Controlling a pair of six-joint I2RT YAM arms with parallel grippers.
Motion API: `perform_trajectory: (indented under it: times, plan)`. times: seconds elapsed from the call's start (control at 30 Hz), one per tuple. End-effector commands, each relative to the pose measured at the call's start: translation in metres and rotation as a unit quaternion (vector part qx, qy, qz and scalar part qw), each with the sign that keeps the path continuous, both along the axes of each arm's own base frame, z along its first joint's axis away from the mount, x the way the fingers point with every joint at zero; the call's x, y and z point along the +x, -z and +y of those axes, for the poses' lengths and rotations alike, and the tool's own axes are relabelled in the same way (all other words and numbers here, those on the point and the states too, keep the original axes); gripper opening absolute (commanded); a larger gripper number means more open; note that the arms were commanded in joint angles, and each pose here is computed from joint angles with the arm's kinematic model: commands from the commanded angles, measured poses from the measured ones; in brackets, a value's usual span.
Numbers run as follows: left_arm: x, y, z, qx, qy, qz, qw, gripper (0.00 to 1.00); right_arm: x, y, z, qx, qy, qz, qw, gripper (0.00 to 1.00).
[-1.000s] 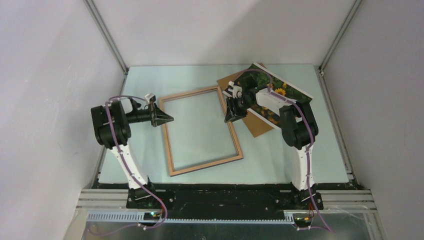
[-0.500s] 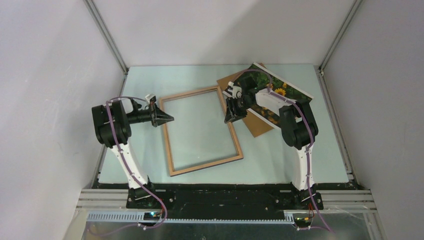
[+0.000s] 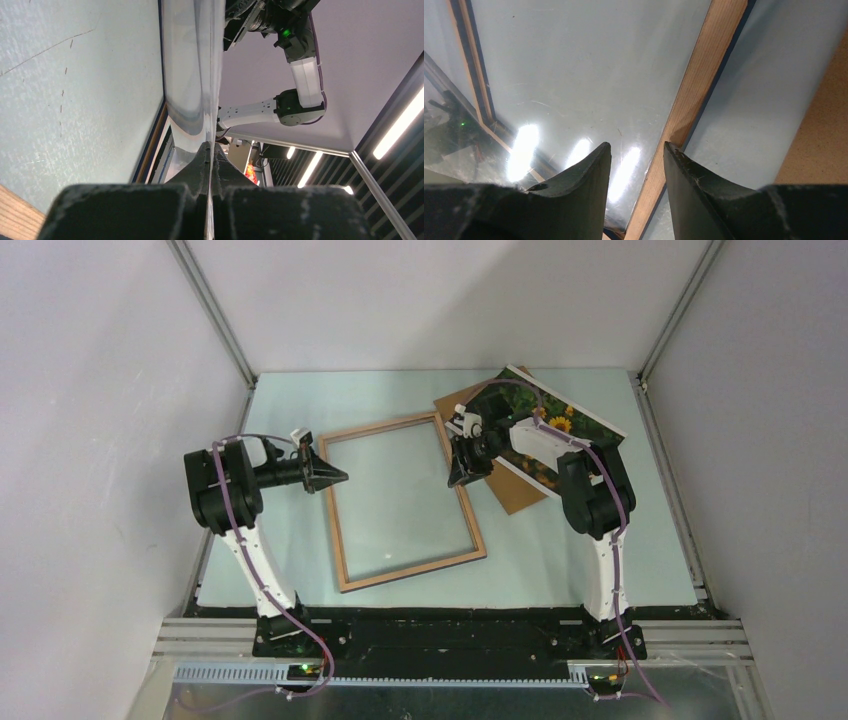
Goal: Put the photo into the frame
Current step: Place the photo frame item in the photo frame.
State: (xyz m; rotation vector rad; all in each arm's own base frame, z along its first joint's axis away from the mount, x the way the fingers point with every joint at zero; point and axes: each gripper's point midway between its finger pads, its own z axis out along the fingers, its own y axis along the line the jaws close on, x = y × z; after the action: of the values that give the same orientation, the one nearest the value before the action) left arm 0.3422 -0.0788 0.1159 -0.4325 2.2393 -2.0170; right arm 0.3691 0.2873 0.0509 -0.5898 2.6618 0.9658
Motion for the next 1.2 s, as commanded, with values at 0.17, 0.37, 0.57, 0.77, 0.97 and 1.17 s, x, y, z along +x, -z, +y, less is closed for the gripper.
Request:
perform_trajectory:
  times: [0.17,0.37,0.57,0.77,0.97,1.17]
  plan:
    - [0.005,-0.015,-0.002,-0.043,-0.007,-0.003,0.999,0.0,0.0,0.002,0.002,-0.009,-0.007,-0.01,1.0,0.47]
    - [0.004,-0.018,-0.003,-0.053,-0.009,-0.011,0.998,0.0,0.002,0.001,-0.001,-0.016,-0.002,-0.015,1.0,0.47]
    - [0.002,-0.026,-0.008,-0.06,-0.004,-0.021,0.998,0.0,0.007,-0.001,-0.007,-0.031,0.01,-0.027,0.999,0.47]
    - [0.001,-0.026,-0.01,-0.063,-0.002,-0.018,0.998,0.0,0.01,-0.002,-0.015,-0.045,0.023,-0.036,0.998,0.47]
    - [0.0,-0.026,-0.01,-0.063,-0.002,-0.016,0.998,0.0,0.014,-0.003,-0.022,-0.054,0.036,-0.043,0.997,0.47]
    - [-0.001,-0.027,-0.011,-0.066,-0.002,-0.009,0.998,0.0,0.016,-0.005,-0.028,-0.063,0.044,-0.052,0.996,0.46]
